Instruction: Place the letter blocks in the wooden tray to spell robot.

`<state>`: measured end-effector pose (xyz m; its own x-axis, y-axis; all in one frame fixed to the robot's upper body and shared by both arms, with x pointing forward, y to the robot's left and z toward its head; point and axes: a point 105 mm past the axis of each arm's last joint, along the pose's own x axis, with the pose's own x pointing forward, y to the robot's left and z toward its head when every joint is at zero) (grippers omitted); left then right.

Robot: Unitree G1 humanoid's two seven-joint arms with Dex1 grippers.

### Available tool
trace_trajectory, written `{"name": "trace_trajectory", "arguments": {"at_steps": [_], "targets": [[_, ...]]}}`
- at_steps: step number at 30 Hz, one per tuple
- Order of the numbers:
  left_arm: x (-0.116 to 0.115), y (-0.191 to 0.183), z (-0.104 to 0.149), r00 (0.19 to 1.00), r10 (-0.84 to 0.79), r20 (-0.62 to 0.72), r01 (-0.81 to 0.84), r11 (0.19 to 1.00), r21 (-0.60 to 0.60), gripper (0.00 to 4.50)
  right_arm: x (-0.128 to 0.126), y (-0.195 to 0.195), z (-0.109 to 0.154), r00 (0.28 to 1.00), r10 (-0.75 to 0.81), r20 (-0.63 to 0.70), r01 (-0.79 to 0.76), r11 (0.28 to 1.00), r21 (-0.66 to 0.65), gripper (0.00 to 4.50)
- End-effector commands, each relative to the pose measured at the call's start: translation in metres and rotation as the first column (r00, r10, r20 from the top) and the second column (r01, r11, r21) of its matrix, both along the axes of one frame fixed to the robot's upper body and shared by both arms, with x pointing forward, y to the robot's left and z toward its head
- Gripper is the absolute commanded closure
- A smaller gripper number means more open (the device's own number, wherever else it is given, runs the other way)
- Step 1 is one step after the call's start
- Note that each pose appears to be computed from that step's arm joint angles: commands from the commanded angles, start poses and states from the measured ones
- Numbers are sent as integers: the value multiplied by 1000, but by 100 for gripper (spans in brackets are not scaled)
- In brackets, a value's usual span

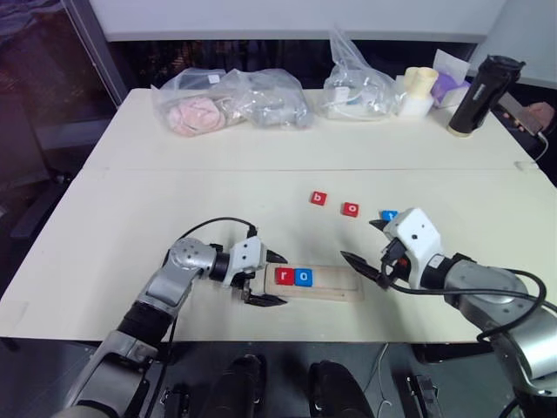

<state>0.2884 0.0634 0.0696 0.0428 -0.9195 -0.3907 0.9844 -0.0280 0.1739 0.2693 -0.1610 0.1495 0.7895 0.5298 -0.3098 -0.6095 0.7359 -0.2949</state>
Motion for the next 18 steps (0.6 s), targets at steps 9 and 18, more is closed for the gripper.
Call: {"name": "trace_trajectory", "arguments": {"at_steps": [9, 18], "targets": [[13, 5, 21, 986, 115, 123, -102, 989, -106, 2, 0, 9, 7, 999, 33, 30, -33, 999, 7, 0], [7, 20, 46, 983, 128, 131, -108, 983, -151, 2, 6, 18, 12, 998, 64, 28, -65, 997, 51, 0]]}}
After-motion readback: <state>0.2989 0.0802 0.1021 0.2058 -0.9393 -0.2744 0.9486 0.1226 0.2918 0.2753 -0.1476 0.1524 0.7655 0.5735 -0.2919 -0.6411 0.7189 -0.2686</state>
